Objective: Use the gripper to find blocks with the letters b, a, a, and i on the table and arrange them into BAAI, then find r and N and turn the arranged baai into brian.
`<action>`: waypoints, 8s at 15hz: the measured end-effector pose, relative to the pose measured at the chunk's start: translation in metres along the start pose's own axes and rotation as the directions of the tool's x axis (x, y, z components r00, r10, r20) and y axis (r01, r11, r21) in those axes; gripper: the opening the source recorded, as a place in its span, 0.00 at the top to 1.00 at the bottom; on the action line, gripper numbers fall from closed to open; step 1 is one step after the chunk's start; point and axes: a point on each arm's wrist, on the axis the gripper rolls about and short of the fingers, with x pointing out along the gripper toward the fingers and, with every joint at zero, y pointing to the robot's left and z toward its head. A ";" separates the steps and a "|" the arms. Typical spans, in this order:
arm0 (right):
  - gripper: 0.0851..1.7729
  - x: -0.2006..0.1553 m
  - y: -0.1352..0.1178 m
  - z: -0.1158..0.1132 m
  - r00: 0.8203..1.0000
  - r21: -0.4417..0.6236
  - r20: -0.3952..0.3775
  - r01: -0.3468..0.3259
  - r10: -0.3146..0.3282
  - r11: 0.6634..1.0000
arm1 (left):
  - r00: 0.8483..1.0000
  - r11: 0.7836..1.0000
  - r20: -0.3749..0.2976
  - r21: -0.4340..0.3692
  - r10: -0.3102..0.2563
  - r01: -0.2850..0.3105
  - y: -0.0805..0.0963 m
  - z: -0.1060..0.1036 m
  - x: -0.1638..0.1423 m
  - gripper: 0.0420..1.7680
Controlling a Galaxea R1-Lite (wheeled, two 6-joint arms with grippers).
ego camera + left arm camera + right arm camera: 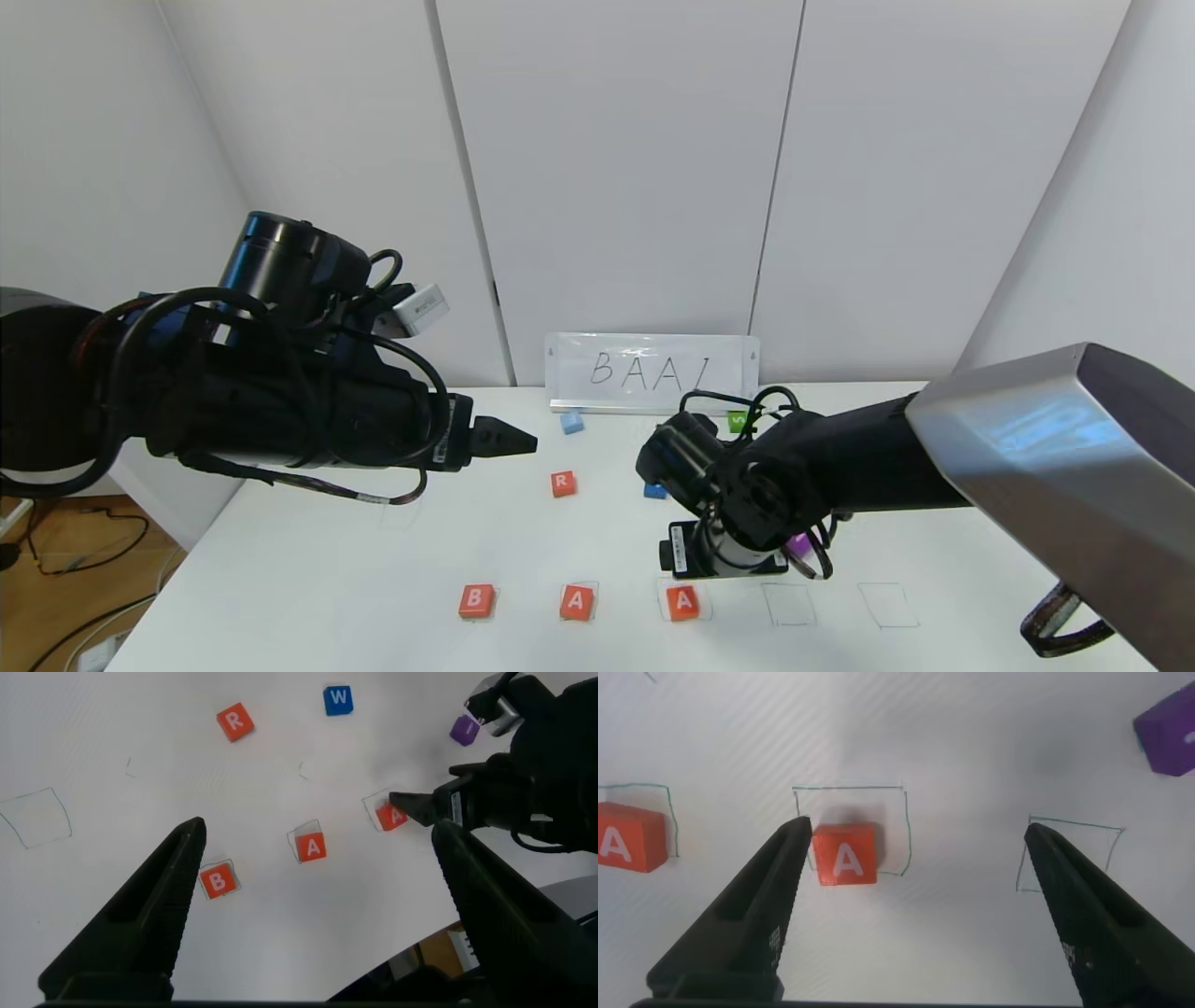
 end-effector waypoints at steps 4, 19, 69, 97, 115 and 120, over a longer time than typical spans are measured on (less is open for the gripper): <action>0.06 -0.004 -0.014 0.008 0.999 0.120 -0.018 0.029 -0.027 0.992 | 1.000 1.000 0.000 0.000 0.000 0.000 0.000 0.000 0.000 0.03; 0.04 -0.012 -0.063 0.039 0.989 0.572 -0.099 0.150 -0.113 0.806 | 1.000 1.000 -0.004 0.000 -0.003 0.003 -0.001 -0.001 0.000 0.03; 0.14 0.047 -0.095 0.063 0.967 0.644 -0.208 0.249 -0.148 0.723 | 1.000 1.000 -0.021 -0.003 0.001 -0.001 0.000 -0.002 0.006 0.03; 0.73 0.025 -0.085 0.052 0.965 0.501 -0.211 0.242 -0.154 0.831 | 1.000 1.000 -0.014 -0.002 0.002 -0.002 0.000 -0.001 0.005 0.03; 0.73 0.007 -0.087 0.000 0.991 0.044 -0.129 0.032 -0.026 0.999 | 1.000 1.000 -0.013 -0.003 0.001 -0.001 0.000 -0.001 0.004 0.03; 0.73 0.009 -0.088 -0.003 0.990 0.020 -0.137 0.021 -0.018 1.000 | 1.000 1.000 -0.015 -0.003 0.001 -0.001 0.001 -0.001 0.005 0.03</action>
